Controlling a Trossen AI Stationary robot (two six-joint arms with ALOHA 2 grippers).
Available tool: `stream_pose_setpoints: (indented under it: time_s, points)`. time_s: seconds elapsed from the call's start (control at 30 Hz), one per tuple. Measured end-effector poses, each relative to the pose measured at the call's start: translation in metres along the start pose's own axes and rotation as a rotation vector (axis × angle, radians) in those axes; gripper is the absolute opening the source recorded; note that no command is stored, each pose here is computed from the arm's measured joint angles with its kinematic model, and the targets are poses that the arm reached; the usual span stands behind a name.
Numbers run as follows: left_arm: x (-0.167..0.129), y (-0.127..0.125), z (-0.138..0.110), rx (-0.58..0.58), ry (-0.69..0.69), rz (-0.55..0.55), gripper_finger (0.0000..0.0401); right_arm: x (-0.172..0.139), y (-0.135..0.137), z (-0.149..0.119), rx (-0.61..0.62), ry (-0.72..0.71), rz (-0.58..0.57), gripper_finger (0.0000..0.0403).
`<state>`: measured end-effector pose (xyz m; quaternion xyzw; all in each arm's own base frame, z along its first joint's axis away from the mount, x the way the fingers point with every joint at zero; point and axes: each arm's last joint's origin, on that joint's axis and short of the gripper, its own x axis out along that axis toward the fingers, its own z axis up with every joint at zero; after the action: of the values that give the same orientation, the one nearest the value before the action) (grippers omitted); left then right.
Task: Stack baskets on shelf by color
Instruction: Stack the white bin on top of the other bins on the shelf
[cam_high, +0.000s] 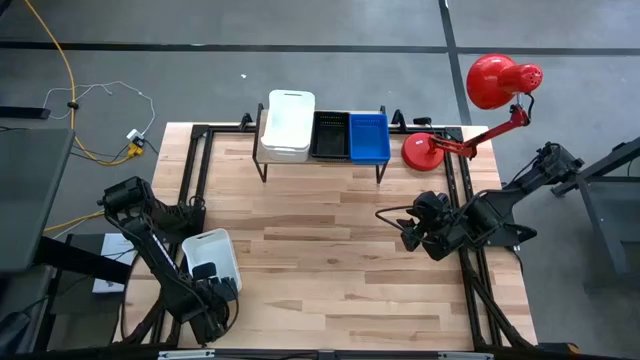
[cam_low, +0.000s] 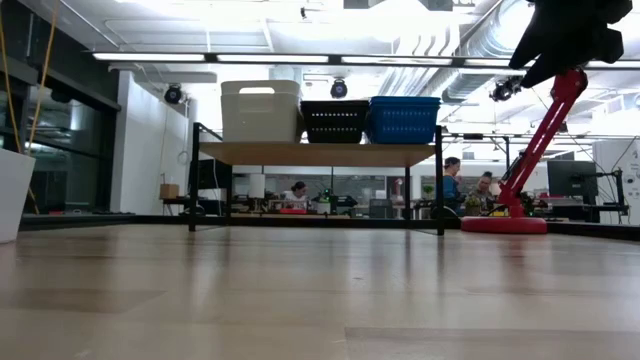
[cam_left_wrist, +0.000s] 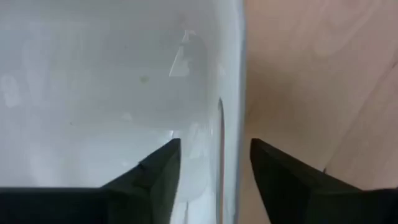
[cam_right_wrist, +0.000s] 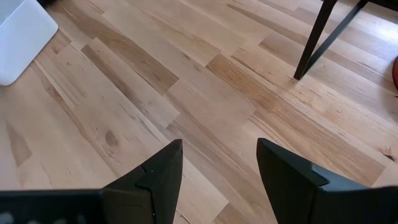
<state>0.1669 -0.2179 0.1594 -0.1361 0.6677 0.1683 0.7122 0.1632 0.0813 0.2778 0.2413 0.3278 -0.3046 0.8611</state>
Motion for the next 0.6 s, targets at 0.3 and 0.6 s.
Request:
stream_pose_setpoints:
  time_s: [0.3,0.6]
  points:
    - [-0.014,0.005,0.013,0.133,-0.036,-0.043,0.0014,0.0,0.0,0.0,0.0,0.0,0.0,0.0192]
    - [-0.115,0.037,0.058,0.487,-0.266,-0.255,0.0001,0.0,0.0,0.0,0.0,0.0,0.0,0.0192]
